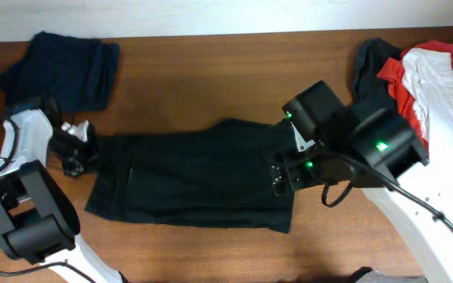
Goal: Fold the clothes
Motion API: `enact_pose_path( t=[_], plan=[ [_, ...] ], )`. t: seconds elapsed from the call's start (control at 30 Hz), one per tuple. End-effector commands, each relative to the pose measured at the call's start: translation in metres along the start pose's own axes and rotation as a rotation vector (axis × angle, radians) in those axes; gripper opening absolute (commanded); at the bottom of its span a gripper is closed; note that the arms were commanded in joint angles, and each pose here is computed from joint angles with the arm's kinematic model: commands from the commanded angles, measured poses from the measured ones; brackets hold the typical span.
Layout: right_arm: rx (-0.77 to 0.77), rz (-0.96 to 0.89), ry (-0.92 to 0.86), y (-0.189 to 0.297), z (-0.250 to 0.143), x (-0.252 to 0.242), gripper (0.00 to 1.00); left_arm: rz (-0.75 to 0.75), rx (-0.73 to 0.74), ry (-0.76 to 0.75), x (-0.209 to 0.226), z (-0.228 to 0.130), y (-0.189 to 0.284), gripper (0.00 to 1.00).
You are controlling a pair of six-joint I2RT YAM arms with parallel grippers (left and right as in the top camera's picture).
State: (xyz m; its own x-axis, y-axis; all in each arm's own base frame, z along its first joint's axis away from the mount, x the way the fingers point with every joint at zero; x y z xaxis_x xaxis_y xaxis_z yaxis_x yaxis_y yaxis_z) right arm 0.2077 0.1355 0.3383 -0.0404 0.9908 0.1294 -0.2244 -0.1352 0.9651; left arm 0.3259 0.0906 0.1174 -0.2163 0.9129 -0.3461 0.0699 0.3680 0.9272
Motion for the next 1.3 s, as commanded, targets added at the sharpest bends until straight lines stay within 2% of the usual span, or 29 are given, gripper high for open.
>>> enact_pose_path(
  t=[0.0,0.1,0.17,0.27,0.33,0.47,0.57,0.63,0.67,0.7,0.73,0.77,0.83,0.9,0.93,0.97,1.0,1.07,1.1,1.13,1.27],
  plan=[
    [0.041,-0.027,-0.013,-0.023,-0.003,0.000,0.99,0.152,-0.134,-0.064,-0.048,0.007,0.087,0.00],
    [0.026,-0.063,-0.019,-0.027,-0.001,-0.004,0.99,0.335,-0.212,-0.094,-0.091,-0.020,0.124,0.00],
    [0.010,-0.089,-0.119,-0.027,0.008,-0.019,0.99,0.337,-0.225,-0.193,-0.126,-0.038,0.126,0.00],
    [-0.006,-0.124,-0.275,-0.026,0.023,-0.057,0.99,0.305,-0.197,-0.421,-0.194,-0.050,0.092,0.00],
    [-0.009,-0.145,-0.315,-0.024,0.029,-0.080,0.99,0.194,-0.150,-0.550,-0.233,-0.063,0.056,0.00],
    [-0.030,-0.173,-0.451,-0.021,0.036,-0.115,0.99,0.129,-0.158,-0.723,-0.280,-0.078,-0.008,0.00],
    [-0.033,-0.179,-0.483,-0.020,0.037,-0.124,0.99,0.095,-0.190,-0.786,-0.301,-0.089,-0.041,0.02],
    [-0.032,-0.176,-0.484,-0.020,0.037,-0.123,0.99,0.084,-0.204,-0.824,-0.306,-0.093,-0.059,0.22],
    [-0.032,-0.176,-0.484,-0.020,0.037,-0.123,0.99,0.080,-0.204,-0.826,-0.307,-0.095,-0.066,0.23],
    [-0.033,-0.176,-0.485,-0.020,0.037,-0.123,0.99,0.079,-0.204,-0.824,-0.307,-0.096,-0.069,0.47],
    [-0.033,-0.176,-0.484,-0.020,0.037,-0.123,0.99,0.075,-0.213,-0.824,-0.308,-0.094,-0.067,0.81],
    [-0.033,-0.176,-0.484,-0.020,0.037,-0.123,0.99,0.072,-0.219,-0.826,-0.309,-0.094,-0.065,0.87],
    [-0.033,-0.176,-0.484,-0.020,0.037,-0.123,0.99,0.077,-0.224,-0.805,-0.305,-0.091,-0.055,0.87],
    [0.003,-0.119,-0.484,-0.028,0.035,-0.117,0.99,0.172,-0.249,-0.730,-0.284,-0.075,-0.048,0.87],
    [0.038,-0.090,-0.485,-0.039,0.032,-0.114,0.99,0.220,-0.279,-0.655,-0.272,-0.064,-0.043,0.83],
    [0.080,-0.058,-0.475,-0.061,0.028,-0.109,0.99,0.232,-0.291,-0.616,-0.261,-0.055,-0.038,0.71],
    [0.119,0.017,-0.419,-0.088,0.025,-0.098,0.97,0.243,-0.291,-0.564,-0.245,-0.046,-0.033,0.64],
    [0.106,0.254,-0.282,-0.141,0.026,-0.064,0.96,0.261,-0.275,-0.487,-0.219,-0.035,-0.033,0.65],
    [0.031,0.290,-0.236,-0.157,0.039,-0.054,0.97,0.271,-0.255,-0.465,-0.209,-0.035,-0.037,0.67],
    [-0.043,0.325,-0.191,-0.172,0.058,-0.042,0.97,0.293,-0.229,-0.447,-0.198,-0.038,-0.044,0.84],
    [-0.058,0.342,-0.122,-0.246,0.088,-0.028,0.96,0.319,-0.155,-0.430,-0.181,-0.050,-0.063,0.99]
  ],
)
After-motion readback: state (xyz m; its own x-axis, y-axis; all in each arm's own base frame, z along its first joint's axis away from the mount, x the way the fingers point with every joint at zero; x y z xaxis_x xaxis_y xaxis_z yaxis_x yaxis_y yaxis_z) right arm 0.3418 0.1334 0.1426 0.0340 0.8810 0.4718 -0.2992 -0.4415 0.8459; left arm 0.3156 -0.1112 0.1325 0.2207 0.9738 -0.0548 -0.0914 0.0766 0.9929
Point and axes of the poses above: each gripper's point midway between its finger pads, its own y axis back along the fingers, its own x axis along the line the jaws close on, z = x × y, the point moved 7 cm from there along y, back along the fingers, and after that the axes turned 11 degrees about -y, right-handed, at the moved point
